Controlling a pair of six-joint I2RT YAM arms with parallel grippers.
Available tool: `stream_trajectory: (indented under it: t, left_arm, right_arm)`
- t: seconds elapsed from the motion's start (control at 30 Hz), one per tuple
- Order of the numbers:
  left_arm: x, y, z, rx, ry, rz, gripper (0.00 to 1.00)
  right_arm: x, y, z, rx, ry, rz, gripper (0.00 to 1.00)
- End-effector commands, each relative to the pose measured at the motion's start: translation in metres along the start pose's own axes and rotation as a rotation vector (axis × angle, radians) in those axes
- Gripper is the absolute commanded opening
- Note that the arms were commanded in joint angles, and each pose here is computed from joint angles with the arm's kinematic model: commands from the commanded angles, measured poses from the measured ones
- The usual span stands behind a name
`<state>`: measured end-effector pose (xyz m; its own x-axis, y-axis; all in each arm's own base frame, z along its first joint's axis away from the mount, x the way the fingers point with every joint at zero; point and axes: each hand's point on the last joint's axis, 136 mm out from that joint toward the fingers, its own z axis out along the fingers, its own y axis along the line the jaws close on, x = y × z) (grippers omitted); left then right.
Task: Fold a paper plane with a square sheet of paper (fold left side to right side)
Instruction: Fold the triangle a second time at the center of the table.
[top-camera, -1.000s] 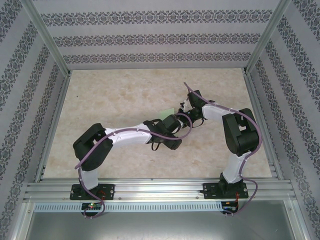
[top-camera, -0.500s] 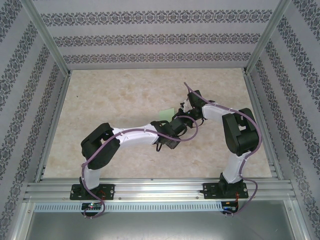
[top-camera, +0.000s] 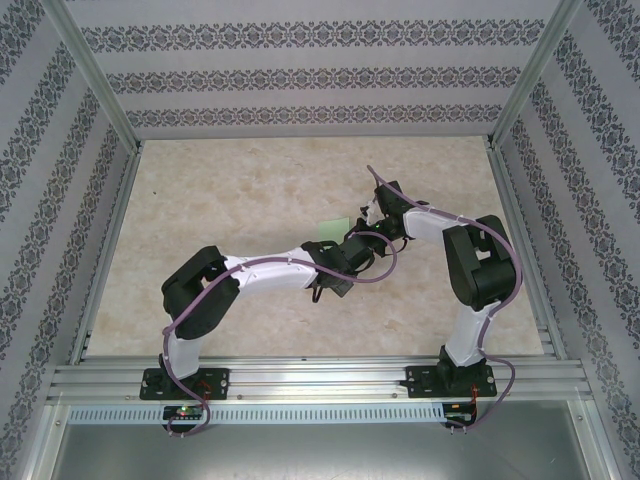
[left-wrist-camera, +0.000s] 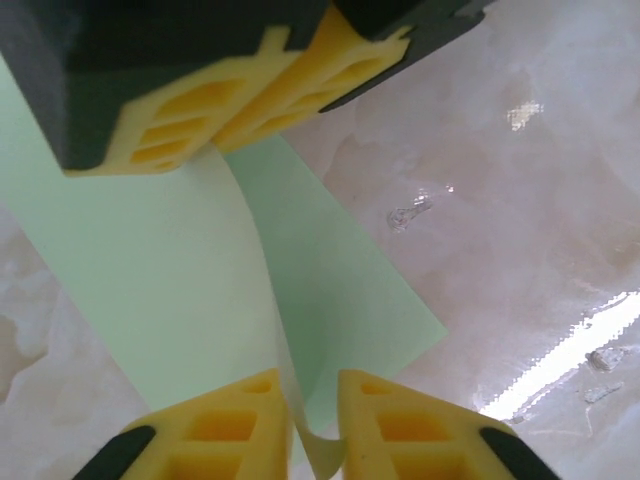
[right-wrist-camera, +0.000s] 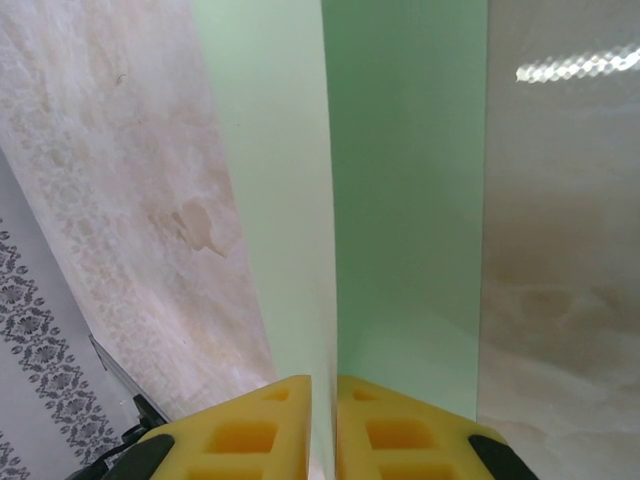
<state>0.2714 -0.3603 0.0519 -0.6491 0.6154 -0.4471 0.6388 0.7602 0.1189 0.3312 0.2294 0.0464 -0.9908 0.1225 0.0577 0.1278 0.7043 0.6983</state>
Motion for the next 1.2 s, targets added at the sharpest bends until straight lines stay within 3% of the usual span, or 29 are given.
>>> stream_trajectory:
  t: [0.0,0.2,0.37,0.57,0.7,0.77,0.93,1.17]
  left_arm:
    - [-0.012,0.001,-0.020,-0.009,-0.040,0.007,0.15]
    - [-0.014,0.000,-0.023,0.006,-0.049,-0.007,0.06]
    - [-0.016,-0.001,-0.024,0.033,-0.054,-0.027,0.00]
    - [-0.019,-0.001,-0.023,0.101,-0.060,-0.074,0.00]
    - [-0.018,0.001,-0.022,0.156,-0.054,-0.109,0.00]
    - [-0.018,0.004,-0.021,0.191,-0.053,-0.132,0.00]
    - [-0.018,0.016,-0.025,0.274,-0.071,-0.194,0.01]
    - [-0.019,0.028,-0.028,0.418,-0.096,-0.270,0.02]
  right_arm:
    - [-0.002,0.004,0.002,0.007,0.003,-0.025,0.15]
    - [-0.007,0.010,-0.005,0.001,-0.026,-0.048,0.19]
    - [-0.017,0.018,-0.028,-0.005,-0.110,-0.078,0.28]
    - [-0.023,0.013,-0.063,-0.006,-0.213,-0.080,0.39]
    - [-0.014,0.003,-0.075,-0.004,-0.238,-0.076,0.40]
    - [-0.007,0.000,-0.076,-0.007,-0.237,-0.079,0.38]
    - [0.009,-0.002,-0.068,-0.055,-0.216,-0.069,0.19]
    - [0.032,-0.002,-0.034,-0.059,-0.151,-0.070,0.10]
